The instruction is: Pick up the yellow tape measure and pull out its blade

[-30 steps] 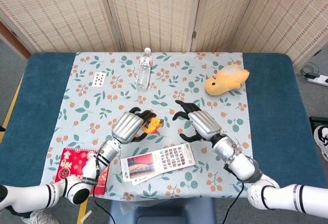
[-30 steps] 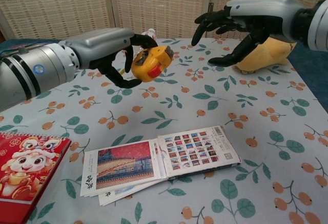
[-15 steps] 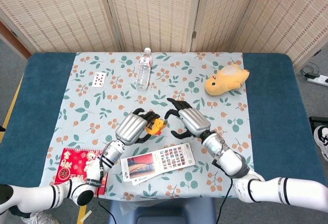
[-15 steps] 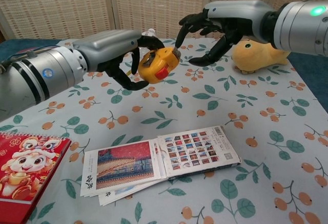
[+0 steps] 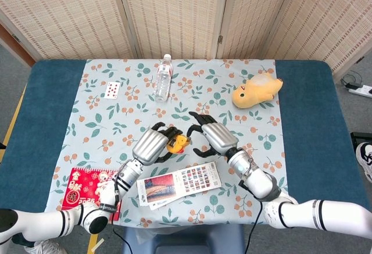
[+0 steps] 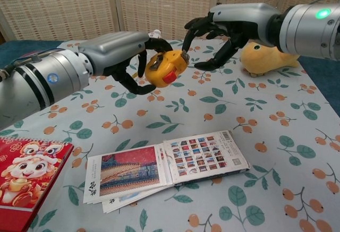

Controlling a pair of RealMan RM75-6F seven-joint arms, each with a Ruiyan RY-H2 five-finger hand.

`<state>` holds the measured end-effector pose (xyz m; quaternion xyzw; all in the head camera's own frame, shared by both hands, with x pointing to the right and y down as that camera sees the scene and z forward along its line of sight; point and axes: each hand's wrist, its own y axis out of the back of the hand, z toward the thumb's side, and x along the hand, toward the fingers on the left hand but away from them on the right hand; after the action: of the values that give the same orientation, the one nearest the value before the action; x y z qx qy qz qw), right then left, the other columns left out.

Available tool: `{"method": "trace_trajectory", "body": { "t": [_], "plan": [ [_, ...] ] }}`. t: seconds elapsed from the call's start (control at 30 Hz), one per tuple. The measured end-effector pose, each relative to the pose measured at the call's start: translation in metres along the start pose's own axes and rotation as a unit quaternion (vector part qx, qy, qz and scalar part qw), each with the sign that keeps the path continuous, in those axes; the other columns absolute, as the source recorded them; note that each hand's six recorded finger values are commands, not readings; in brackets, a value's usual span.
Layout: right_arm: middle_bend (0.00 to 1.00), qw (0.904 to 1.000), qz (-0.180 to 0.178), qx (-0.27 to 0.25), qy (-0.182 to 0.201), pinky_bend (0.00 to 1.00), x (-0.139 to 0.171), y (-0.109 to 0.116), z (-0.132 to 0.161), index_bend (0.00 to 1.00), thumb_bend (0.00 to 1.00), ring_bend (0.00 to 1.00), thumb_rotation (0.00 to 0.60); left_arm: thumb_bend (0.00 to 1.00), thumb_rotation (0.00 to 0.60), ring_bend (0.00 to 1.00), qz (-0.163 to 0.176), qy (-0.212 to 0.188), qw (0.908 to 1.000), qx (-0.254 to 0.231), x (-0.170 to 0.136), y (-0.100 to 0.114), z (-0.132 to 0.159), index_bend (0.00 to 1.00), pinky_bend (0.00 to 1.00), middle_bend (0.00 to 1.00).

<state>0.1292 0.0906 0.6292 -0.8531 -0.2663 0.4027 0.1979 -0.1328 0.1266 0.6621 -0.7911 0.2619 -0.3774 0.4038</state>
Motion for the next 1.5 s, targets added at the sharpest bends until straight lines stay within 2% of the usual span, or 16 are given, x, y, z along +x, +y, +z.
{"method": "trace_trajectory", "body": {
  "t": [0.3,0.63,1.07,1.5],
  "plan": [
    [0.0,1.0,0.01,0.002,0.0,0.0,-0.001,-0.004,0.0,0.42,0.38,0.0,0.6,0.44,0.6,0.54,0.0,0.0,1.0,0.003,0.002,-0.001,0.002,0.6,0.22,0.57],
    [0.0,0.9999,0.008,-0.004,-0.006,0.0,0.003,-0.003,-0.006,0.55,0.38,0.0,0.6,0.44,0.6,0.54,-0.004,0.011,0.9999,-0.001,0.002,-0.004,-0.005,0.6,0.22,0.57],
    [0.07,0.9999,0.004,-0.007,-0.01,0.0,0.0,-0.005,-0.01,0.66,0.38,0.0,0.6,0.44,0.6,0.54,-0.005,0.011,0.9999,-0.001,0.004,-0.007,-0.006,0.6,0.22,0.57],
    [0.08,1.0,0.001,0.001,-0.009,0.0,-0.003,-0.008,-0.01,0.68,0.38,0.01,0.6,0.44,0.6,0.54,-0.007,0.013,0.9999,0.0,0.004,-0.01,-0.008,0.6,0.22,0.57]
  ]
}}
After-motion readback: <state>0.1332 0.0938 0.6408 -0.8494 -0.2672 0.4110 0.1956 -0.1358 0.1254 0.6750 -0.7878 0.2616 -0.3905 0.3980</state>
